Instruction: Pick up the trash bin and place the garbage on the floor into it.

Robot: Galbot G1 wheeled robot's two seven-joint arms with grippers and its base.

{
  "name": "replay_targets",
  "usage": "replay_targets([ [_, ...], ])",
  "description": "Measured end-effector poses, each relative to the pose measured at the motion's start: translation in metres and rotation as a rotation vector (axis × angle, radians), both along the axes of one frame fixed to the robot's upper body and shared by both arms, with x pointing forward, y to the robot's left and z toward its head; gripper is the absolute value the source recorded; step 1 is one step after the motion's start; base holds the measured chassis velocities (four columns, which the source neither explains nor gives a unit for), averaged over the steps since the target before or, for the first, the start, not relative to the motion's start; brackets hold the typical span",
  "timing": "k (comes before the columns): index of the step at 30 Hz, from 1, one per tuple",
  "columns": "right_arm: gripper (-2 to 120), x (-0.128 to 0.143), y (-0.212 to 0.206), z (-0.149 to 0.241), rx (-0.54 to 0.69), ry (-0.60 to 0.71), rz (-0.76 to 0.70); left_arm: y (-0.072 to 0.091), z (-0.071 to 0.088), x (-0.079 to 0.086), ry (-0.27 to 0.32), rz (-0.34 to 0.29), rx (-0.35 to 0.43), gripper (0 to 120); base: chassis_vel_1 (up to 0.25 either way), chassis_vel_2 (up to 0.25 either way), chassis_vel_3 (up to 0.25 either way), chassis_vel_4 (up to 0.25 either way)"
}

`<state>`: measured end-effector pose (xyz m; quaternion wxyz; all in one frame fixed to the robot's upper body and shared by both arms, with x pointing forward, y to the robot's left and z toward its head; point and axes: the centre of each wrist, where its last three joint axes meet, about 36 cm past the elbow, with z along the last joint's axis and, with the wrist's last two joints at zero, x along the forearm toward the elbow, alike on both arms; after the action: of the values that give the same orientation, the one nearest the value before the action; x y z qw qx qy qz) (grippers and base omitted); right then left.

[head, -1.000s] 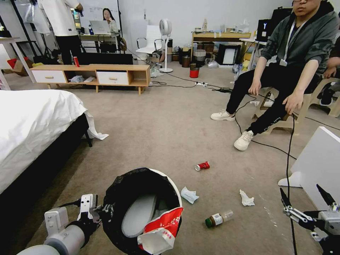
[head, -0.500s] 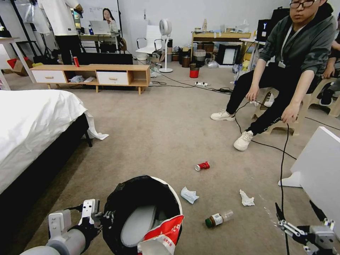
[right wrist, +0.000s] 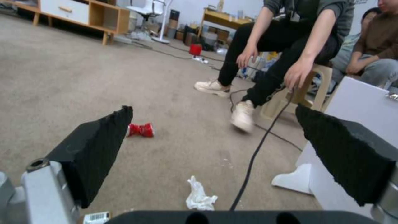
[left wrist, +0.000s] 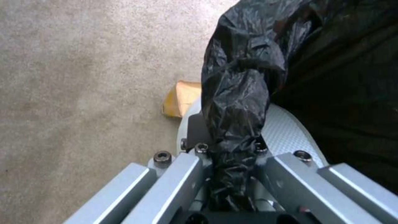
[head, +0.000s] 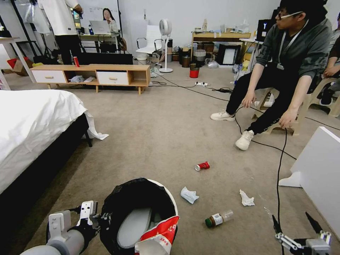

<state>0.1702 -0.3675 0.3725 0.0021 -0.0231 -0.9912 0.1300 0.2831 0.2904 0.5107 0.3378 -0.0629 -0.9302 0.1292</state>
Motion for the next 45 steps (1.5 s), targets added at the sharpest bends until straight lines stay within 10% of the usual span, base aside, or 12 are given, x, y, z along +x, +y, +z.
replay_targets([
  [45, 100, -0.005, -0.006, -0.005, -0.005, -0.005, 0.031, -0.003, -0.001, 0.001, -0.009, -0.012, -0.007, 1, -0.037, 0.039, 0.038, -0.038],
])
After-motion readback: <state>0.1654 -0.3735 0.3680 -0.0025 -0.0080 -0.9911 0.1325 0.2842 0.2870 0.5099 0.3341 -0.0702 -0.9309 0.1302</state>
